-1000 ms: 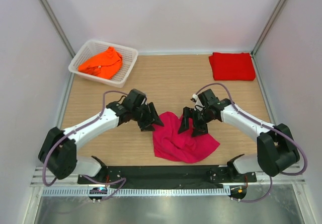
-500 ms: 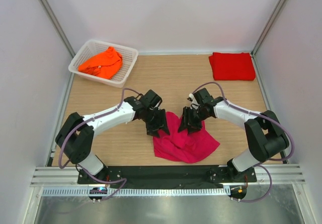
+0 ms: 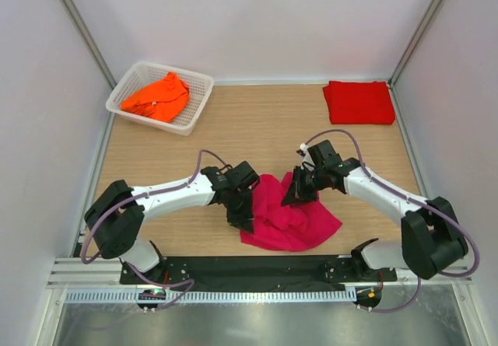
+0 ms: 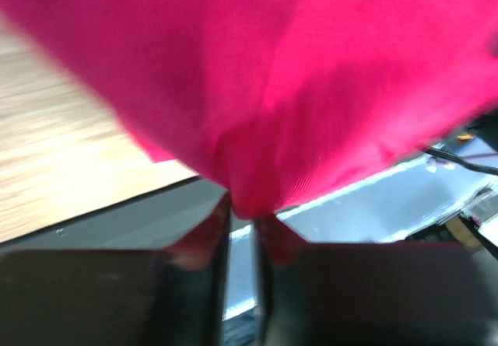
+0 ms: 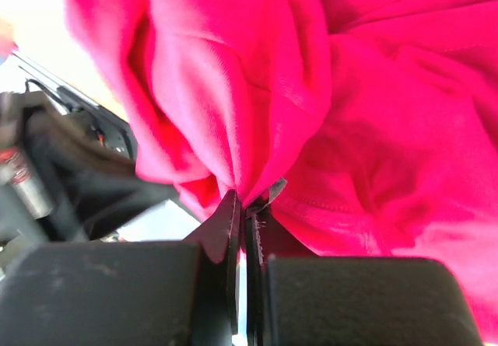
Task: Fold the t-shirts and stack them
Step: Flatten the tshirt out
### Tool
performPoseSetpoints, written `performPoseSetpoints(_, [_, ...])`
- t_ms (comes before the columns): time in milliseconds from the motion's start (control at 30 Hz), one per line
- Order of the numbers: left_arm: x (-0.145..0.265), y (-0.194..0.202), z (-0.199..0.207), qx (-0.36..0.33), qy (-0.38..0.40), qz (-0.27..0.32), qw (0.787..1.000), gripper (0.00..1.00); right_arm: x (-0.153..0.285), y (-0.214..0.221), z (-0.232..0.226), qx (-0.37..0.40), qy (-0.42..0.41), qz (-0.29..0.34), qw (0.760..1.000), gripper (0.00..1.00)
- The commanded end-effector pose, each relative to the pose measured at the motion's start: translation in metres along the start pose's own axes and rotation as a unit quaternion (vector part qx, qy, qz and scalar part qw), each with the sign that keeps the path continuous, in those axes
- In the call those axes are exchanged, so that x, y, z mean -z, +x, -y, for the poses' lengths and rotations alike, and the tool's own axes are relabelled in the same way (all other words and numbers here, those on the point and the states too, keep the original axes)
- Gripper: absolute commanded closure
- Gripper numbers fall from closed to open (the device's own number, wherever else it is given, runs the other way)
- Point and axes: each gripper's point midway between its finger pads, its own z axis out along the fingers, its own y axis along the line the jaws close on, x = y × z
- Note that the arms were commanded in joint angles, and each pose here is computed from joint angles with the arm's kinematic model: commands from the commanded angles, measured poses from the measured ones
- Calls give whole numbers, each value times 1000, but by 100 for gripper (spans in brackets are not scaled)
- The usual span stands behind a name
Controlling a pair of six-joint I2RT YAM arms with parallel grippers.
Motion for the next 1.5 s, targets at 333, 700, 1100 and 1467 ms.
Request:
performPoseSetpoints(333, [132, -64, -24, -29, -144, 207, 967, 100, 123, -59, -80, 70, 9, 208, 976, 99])
performPoseSetpoints(700, [294, -106, -9, -60, -154, 400, 902, 100, 244, -63, -149, 106, -46, 349, 930, 99])
performPoseSetpoints(1100, [171, -83, -24, -60, -130, 252, 957, 56, 176, -6, 47, 9, 265, 271, 926, 99])
performPoseSetpoints(1467, [185, -70, -51, -35, -140, 287, 947, 27, 166, -27, 73, -18, 357, 240, 902, 99])
